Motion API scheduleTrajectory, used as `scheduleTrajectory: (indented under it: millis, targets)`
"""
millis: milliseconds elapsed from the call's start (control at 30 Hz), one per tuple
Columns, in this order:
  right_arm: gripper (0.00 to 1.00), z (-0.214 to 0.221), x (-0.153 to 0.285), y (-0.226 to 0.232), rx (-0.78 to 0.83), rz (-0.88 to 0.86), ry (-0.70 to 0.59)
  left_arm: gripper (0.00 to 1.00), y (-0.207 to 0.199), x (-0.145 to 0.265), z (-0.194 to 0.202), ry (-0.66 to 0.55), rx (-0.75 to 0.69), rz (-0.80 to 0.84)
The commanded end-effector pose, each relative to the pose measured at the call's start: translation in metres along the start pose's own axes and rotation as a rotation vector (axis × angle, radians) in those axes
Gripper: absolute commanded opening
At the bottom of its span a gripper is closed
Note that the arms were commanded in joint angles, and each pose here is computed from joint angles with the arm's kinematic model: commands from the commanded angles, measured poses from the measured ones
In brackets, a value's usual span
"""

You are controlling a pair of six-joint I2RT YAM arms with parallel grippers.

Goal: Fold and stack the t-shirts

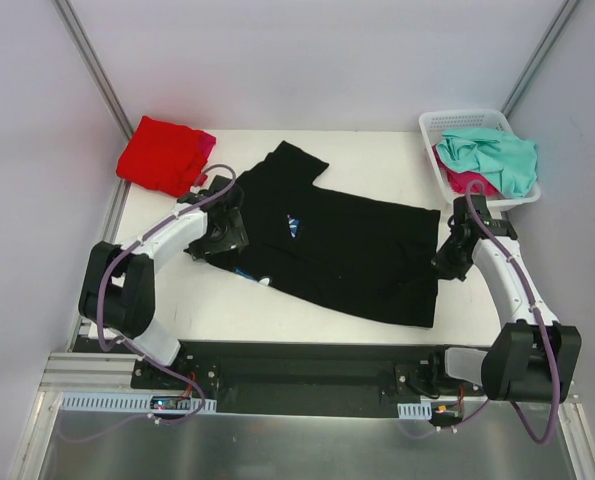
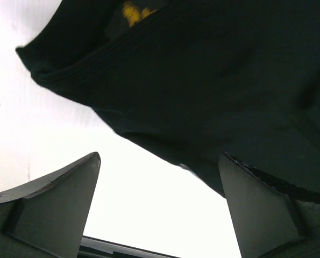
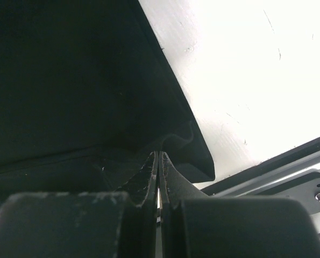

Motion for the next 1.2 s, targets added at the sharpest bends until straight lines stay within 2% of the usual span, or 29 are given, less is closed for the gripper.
scheduleTrajectory:
  millis: [0,200,367,533,933,1033,1167]
  targets:
    - [0.01,-0.006,-0.002,0.008,-0.002,-0.032,-0.004,0.93,-0.018,0.05,-0.036,-0.158,-0.051,0.096]
    - [0.01,-0.005,-0.007,0.011,-0.002,-0.043,0.008,0.92,-0.067,0.061,-0.05,-0.206,-0.165,0.232]
    - [0.01,-0.005,-0.007,0.013,0.001,-0.052,0.01,0.88,-0.117,0.04,-0.053,-0.204,-0.218,0.362]
    - [0.01,-0.004,-0.008,0.014,0.008,-0.057,0.021,0.82,-0.142,0.027,-0.058,-0.206,-0.228,0.44]
    - [0.01,-0.006,-0.006,0.015,0.021,-0.064,0.017,0.76,-0.15,0.004,-0.064,-0.185,-0.202,0.41]
    - [0.01,-0.005,-0.007,0.014,0.022,-0.06,0.017,0.76,-0.145,0.001,-0.057,-0.159,-0.188,0.393]
    - [0.01,-0.005,-0.007,0.016,0.021,-0.069,0.021,0.77,-0.124,-0.003,-0.048,-0.129,-0.178,0.294]
Point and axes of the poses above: each gripper's point midway between its finger pads, its own x axis back along the fingers, its own y axis along the line the jaws close on, z = x × y, the point moved 2 cm from there along x, back along the fingers, and after that the axes turned 8 degrees about -x, right-handed, at the moved point
